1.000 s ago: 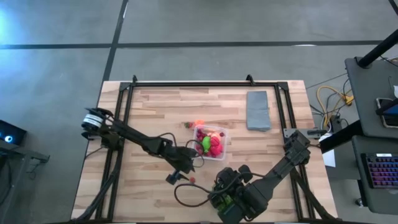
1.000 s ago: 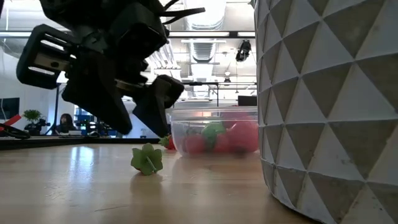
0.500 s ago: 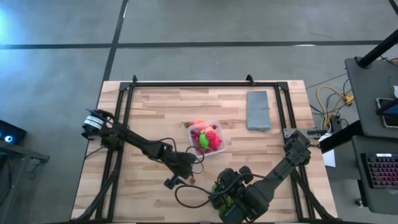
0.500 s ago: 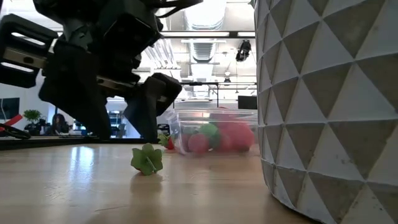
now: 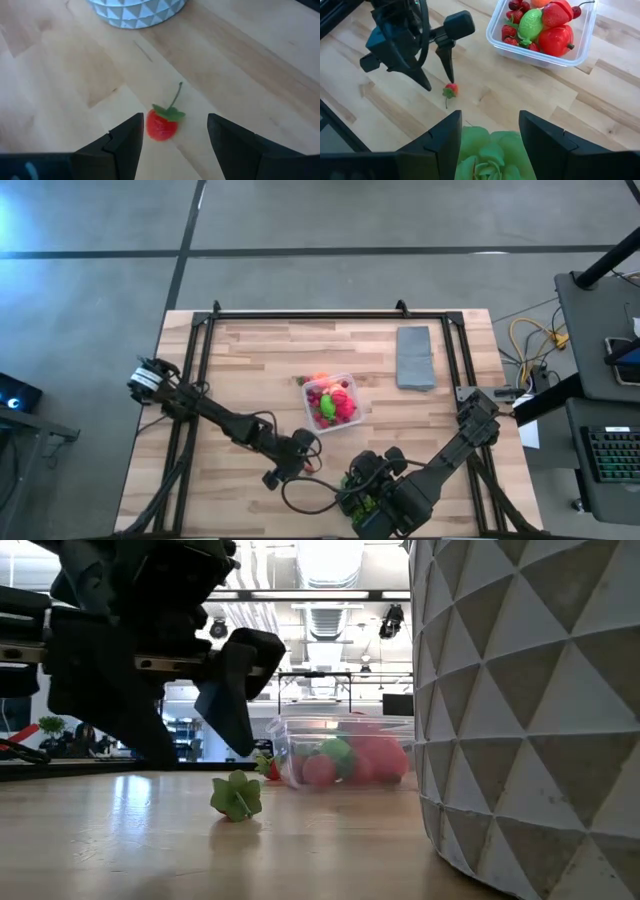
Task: Pick and placing Produce into tupperware
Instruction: Put the red strawberry into the transparent container
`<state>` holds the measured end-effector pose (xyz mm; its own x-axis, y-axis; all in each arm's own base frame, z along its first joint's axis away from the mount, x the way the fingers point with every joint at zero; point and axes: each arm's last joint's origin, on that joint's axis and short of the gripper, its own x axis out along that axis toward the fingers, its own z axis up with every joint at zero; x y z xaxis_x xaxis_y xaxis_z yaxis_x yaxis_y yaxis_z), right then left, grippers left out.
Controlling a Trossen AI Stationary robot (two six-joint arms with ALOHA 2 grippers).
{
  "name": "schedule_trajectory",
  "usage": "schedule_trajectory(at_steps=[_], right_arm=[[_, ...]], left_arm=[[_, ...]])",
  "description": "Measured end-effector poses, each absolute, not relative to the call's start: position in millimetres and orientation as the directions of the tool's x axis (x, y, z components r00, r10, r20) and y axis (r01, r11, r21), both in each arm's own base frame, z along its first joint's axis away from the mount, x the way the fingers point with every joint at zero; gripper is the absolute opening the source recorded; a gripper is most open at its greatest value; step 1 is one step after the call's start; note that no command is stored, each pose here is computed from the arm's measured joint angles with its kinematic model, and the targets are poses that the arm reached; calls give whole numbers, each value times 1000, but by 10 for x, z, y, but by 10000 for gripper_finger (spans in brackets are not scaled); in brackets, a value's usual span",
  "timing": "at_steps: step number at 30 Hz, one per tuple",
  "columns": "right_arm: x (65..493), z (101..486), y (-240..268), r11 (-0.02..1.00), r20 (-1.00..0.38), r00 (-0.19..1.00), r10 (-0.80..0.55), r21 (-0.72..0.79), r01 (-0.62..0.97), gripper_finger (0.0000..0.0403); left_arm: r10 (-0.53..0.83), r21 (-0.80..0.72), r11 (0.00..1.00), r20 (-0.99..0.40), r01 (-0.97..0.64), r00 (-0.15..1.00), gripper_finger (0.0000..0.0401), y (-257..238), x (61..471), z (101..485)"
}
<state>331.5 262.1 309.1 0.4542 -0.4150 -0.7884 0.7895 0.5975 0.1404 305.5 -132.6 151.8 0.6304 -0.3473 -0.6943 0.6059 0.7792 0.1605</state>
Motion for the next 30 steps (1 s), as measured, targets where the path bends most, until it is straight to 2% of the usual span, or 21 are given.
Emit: schedule_trajectory(at_steps=[22,30], right_arm=[[3315,3034,2615,581,-786,443,-432,134,803,189],[3320,3035,2610,550,-784,444,-433,160,820,190]], left_arm=[[-327,192,794,-666,577,671,205,-1327,3118,1480],[-320,150,816,-686,558,653,205,-1360,3183,1402]])
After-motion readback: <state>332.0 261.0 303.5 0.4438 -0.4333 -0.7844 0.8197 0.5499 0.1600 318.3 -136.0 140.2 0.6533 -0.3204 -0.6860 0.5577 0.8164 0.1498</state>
